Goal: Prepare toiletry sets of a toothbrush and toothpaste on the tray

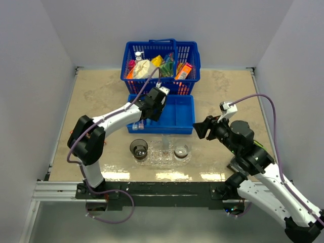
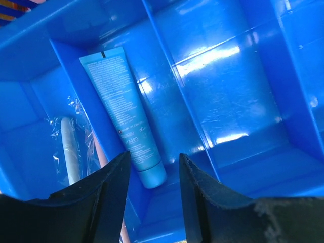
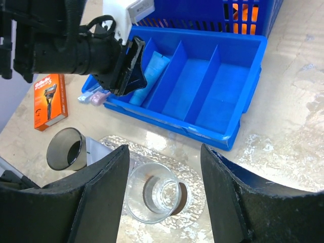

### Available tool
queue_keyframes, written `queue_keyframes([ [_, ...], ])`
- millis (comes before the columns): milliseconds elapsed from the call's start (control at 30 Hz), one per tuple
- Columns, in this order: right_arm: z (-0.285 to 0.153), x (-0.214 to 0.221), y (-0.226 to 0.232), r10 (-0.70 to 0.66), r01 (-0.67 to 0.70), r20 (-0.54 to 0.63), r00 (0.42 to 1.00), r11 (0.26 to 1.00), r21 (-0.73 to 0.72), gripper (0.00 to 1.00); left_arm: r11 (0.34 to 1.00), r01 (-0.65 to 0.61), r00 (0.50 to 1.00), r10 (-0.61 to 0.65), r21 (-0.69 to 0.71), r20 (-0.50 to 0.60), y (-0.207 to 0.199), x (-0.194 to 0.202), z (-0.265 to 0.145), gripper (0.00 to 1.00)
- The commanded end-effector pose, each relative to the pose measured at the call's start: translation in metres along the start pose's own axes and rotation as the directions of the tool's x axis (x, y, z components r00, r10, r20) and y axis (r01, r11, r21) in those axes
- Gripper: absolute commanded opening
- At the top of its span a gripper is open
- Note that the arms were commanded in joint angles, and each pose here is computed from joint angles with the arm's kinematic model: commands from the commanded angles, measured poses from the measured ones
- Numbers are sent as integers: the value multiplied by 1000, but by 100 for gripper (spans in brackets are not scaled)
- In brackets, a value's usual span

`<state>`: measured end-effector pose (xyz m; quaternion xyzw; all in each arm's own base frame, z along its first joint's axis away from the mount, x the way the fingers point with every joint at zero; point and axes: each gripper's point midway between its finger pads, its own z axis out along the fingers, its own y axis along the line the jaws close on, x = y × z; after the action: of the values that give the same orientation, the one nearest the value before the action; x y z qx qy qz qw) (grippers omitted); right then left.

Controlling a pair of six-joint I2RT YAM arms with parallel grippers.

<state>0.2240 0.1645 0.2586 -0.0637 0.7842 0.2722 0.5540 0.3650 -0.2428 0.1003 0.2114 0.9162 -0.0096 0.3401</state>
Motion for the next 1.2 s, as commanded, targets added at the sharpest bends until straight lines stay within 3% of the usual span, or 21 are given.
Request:
queue_keyframes([
  [0, -11, -17, -2, -19, 18, 56, 998, 1000, 16, 61, 998, 34, 999, -35, -54, -4, 7, -14, -2, 48],
  [433, -21, -16, -3, -9, 9, 75, 997, 1000, 8, 61, 993, 94, 991, -100, -70, -91, 7, 5, 31, 56],
  [733, -17, -14, -3, -7, 6, 70, 998, 1000, 5, 61, 987, 68, 986, -89, -149, -139, 17, 21, 43, 59],
  [1167, -16, -12, -4, -4, 4, 66, 998, 1000, 8, 62, 995, 15, 971, -39, -102, -236, 5, 57, 71, 62],
])
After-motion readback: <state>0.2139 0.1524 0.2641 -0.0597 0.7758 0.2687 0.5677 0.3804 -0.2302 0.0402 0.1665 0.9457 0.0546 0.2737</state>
